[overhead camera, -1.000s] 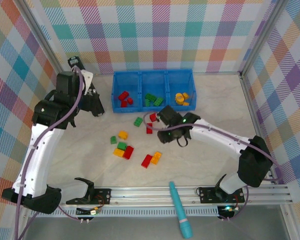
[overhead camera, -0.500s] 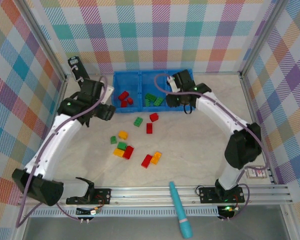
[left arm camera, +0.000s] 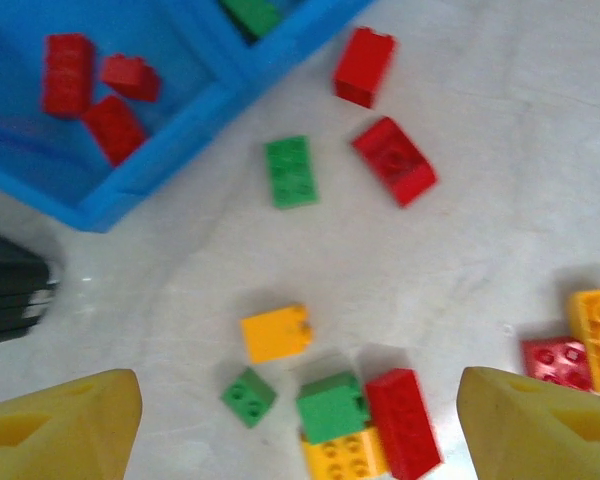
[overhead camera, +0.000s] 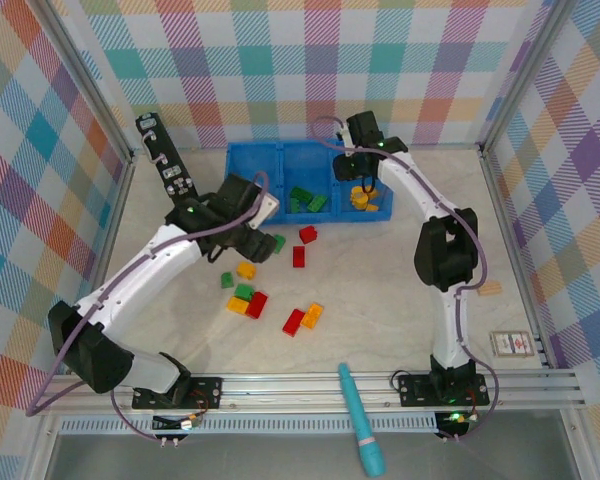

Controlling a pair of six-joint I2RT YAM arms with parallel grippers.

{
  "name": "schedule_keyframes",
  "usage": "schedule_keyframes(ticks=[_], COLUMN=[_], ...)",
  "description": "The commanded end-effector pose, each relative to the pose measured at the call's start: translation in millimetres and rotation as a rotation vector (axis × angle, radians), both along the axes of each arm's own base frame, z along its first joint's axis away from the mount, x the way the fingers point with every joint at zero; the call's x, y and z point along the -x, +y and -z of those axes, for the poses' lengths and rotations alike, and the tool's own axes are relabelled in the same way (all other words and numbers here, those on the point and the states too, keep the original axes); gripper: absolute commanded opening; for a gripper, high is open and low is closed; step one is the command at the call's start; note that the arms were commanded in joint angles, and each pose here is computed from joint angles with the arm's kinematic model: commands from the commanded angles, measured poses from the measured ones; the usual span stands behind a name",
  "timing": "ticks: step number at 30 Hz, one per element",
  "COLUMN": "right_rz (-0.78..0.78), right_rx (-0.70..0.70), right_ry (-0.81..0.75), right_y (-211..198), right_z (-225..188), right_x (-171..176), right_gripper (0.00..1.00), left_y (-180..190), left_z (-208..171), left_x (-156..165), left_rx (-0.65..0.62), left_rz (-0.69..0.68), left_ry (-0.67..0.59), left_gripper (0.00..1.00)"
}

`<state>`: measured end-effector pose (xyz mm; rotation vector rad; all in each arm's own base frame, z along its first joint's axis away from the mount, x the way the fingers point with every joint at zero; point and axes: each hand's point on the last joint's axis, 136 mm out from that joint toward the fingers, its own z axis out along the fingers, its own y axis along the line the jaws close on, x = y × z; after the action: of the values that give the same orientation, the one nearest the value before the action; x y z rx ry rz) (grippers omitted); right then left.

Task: Sort the legos into containers by color
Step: Place the lego in the container.

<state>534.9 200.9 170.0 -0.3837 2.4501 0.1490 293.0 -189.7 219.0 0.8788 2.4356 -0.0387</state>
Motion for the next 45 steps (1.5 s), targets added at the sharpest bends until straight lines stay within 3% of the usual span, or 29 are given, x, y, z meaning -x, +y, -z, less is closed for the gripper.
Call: schedule_keyframes(ticks=[1,14,23,26,30,45], right_rz=[0.075,0.159,0.145,0.136,0.112,0.047], right_rx=[-0.026,-0.034,-0.033,-0.038,-0.071,-0.141], right_ry=[0.038,0.152,0.164,0.154,0.129,-0.044], right_y=[-11.7,-29.5,-27.9,-26.9,-21.6,-20.2], right_z=[4.9,50.3,57.1,51.0,37.5,-50.7], right_x=[-4.8,-14.9,-16.8,-17.0,-15.5,2.3], right_gripper=[0.37,0.38,0.51,0.53,0.65,0.74], left_y=[-19.1,-90.7,-108.9,-111.2,-117.3,-133.9], left_z=[22.5,70.1,101.0,114.3,127.8,170.2], left_x=[21.8,64.5,69.2,71.8,77.4,97.2], left_rx=[0.000,0.062,0.058,0.033,0.026,-0.018], left_rz=[0.009,0.022,-0.066,-0.089,-0.098,-0.066], left_ry=[0.092,0.214,0.235,0.263,0.298,0.365], left_gripper=[0.83,0.83,0.82,0.81,0.79,0.67])
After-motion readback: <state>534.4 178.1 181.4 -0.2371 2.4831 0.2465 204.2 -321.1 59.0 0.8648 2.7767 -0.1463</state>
